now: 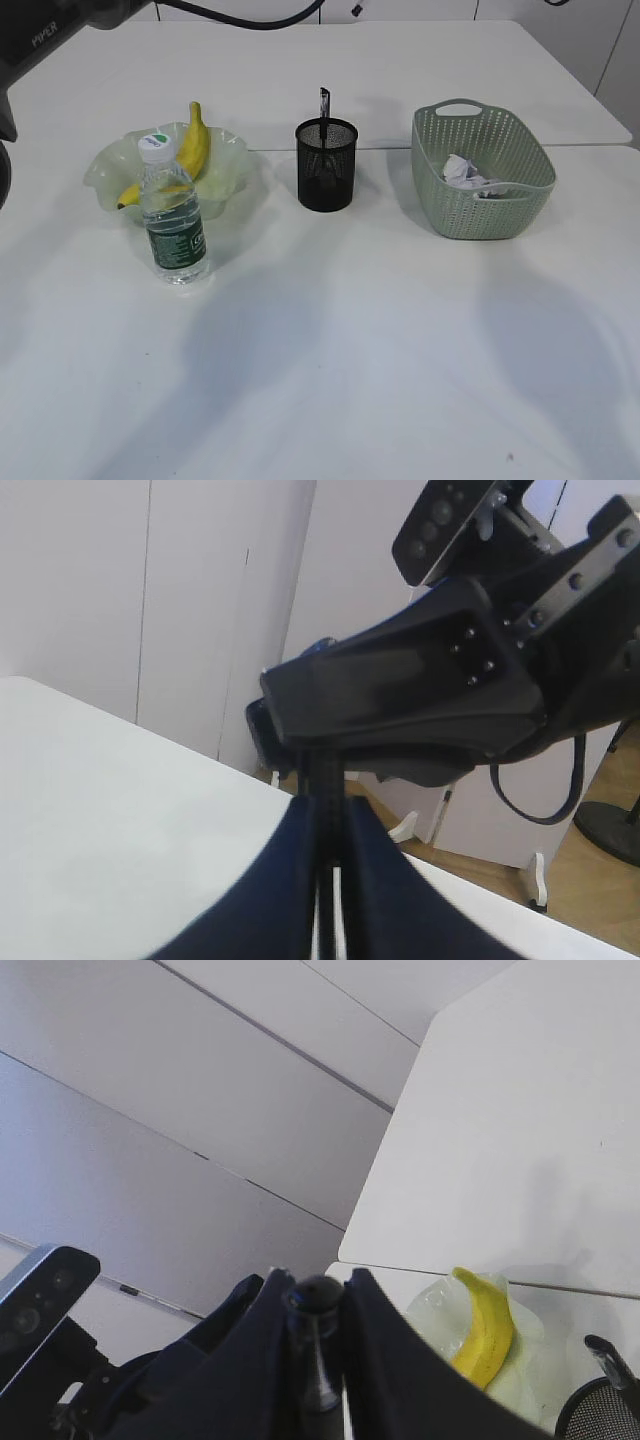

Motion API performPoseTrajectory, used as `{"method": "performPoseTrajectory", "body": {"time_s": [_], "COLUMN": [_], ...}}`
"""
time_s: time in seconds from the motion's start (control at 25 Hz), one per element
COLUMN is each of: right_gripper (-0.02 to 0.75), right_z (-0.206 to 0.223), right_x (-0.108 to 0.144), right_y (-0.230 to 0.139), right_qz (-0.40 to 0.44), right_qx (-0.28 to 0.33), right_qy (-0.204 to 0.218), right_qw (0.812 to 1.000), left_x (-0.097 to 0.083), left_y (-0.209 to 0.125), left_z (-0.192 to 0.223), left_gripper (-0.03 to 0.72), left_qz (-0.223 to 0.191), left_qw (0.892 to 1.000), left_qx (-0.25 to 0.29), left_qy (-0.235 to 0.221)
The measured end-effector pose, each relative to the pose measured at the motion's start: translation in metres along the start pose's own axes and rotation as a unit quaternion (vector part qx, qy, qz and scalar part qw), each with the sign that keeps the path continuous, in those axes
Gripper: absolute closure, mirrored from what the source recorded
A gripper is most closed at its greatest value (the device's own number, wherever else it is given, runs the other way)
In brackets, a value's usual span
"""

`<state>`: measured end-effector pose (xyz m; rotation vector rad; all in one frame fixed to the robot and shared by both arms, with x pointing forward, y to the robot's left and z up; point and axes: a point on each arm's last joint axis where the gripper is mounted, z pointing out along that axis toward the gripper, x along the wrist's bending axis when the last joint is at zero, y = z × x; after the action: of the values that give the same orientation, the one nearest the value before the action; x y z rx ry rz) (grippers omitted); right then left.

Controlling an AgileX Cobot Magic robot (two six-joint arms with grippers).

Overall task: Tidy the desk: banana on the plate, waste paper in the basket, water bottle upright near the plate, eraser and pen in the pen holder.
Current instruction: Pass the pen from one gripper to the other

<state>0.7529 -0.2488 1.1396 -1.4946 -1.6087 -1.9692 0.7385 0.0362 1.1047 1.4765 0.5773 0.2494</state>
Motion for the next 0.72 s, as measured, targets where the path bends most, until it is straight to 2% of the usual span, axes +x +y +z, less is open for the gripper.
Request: {"method": "performPoseTrajectory", "body": {"time_s": [0.72], "right_gripper": [0.629], "right_z": [0.0000], "right_x": [0.0006], "right_y": [0.0002], "right_qz": [0.002], "right_qx": [-0.001], "right_qy": [0.003], "right_qw": [1.000], "left_x": [-0.0004], "left_y": [0.0011], "left_z": [-0.0003], "left_gripper": [0.653], "left_qz": [0.001], "left_qw": [1.000], "left_qx": [-0.002], "left_qy": [0.000]}}
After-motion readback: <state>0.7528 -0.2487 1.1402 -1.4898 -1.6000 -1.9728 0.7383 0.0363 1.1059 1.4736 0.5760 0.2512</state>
